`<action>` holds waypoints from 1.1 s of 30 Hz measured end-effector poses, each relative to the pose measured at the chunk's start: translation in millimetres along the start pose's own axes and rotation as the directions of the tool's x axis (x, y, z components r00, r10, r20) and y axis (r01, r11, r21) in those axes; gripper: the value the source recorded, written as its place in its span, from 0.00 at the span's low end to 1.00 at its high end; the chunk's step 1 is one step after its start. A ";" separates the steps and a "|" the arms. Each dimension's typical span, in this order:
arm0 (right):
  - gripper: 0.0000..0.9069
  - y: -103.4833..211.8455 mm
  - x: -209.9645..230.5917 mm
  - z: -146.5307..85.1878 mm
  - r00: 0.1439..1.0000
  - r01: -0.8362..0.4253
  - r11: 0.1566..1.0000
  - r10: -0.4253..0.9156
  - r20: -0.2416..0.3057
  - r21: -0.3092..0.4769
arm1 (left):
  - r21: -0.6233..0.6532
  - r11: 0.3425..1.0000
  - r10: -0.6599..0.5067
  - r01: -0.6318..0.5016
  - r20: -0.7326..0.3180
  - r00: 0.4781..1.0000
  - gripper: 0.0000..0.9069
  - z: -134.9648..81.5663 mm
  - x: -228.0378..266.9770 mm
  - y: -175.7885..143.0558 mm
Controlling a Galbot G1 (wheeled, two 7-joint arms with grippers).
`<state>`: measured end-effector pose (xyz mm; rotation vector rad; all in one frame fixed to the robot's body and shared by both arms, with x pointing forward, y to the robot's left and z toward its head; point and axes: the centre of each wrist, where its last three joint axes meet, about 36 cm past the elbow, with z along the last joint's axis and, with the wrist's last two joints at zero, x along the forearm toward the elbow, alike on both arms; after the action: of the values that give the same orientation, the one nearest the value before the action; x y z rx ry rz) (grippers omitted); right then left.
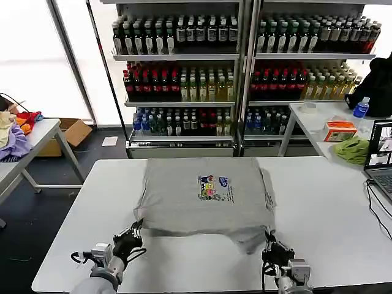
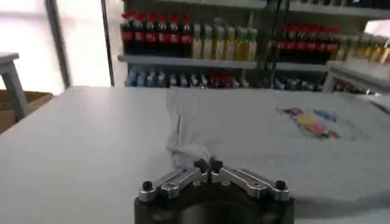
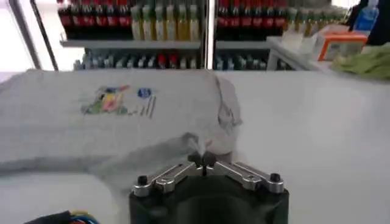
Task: Fold and organize the clothes.
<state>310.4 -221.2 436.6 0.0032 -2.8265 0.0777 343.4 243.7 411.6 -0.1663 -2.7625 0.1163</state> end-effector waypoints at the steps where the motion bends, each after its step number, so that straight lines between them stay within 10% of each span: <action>1: 0.00 -1.2 -3.6 -1.9 1.000 -0.005 1.000 0.004 0.015 0.004 | 0.004 1.000 0.004 -0.004 0.009 1.000 0.01 -1.4 -1.7 -0.6; 15: 0.00 -10.0 -71.7 -27.4 0.992 -0.023 0.999 0.020 0.123 0.024 | 0.042 0.999 0.009 -0.013 0.089 0.996 0.01 -20.6 -43.6 0.3; 33: 0.00 0.9 -153.6 -55.2 0.995 -0.011 1.000 0.008 0.103 0.029 | 0.044 0.999 0.001 -0.003 0.048 0.999 0.01 -38.3 -119.4 15.1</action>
<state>473.6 -218.3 441.5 0.0011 -2.9287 0.1248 469.4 245.3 403.0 -0.1562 -2.8053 0.1837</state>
